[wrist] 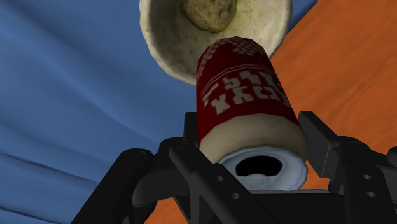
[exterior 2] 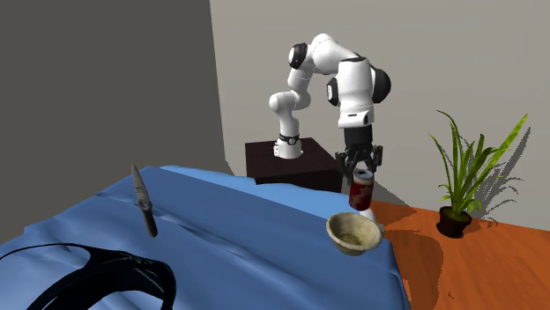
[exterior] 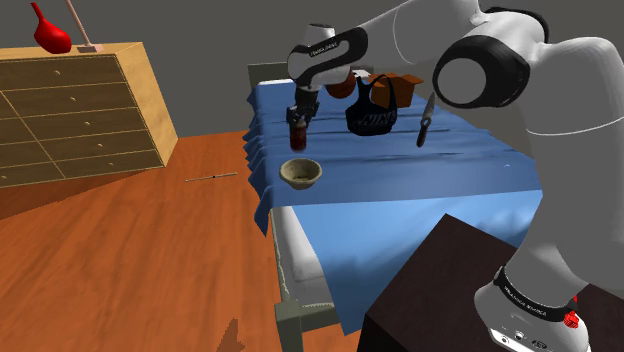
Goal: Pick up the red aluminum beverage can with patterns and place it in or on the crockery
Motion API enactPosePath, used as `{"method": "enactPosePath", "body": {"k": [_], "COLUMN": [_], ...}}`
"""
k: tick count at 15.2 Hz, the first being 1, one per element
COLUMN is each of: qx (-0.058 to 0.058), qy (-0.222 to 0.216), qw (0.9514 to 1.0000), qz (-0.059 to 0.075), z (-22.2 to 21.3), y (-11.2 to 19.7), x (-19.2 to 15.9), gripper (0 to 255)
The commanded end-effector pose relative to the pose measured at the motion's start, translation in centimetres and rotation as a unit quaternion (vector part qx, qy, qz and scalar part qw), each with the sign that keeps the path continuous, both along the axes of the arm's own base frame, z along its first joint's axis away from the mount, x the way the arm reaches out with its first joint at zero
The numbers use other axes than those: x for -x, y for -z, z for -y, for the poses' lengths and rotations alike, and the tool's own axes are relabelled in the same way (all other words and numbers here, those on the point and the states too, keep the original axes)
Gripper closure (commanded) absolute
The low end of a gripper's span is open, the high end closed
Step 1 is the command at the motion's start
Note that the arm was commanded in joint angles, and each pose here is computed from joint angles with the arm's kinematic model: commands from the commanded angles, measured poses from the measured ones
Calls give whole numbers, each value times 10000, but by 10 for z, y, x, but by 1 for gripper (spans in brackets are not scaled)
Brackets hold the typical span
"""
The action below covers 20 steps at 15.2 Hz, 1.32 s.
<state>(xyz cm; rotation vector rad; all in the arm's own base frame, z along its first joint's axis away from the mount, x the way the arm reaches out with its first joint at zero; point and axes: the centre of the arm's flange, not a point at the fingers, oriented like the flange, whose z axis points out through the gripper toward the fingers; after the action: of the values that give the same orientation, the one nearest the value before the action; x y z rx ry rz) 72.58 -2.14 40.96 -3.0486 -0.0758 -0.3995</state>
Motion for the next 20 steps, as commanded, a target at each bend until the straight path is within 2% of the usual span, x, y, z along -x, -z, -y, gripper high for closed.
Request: {"method": "enactPosePath", "body": {"k": [1, 15, 20], "qx": [1, 1, 1], "qy": [3, 3, 3], "qw": [10000, 10000, 10000], "qz": [5, 5, 5], "z": [-1, -1, -1], "y": [9, 83, 83], "x": [0, 0, 0], "gripper": [255, 255, 255]}}
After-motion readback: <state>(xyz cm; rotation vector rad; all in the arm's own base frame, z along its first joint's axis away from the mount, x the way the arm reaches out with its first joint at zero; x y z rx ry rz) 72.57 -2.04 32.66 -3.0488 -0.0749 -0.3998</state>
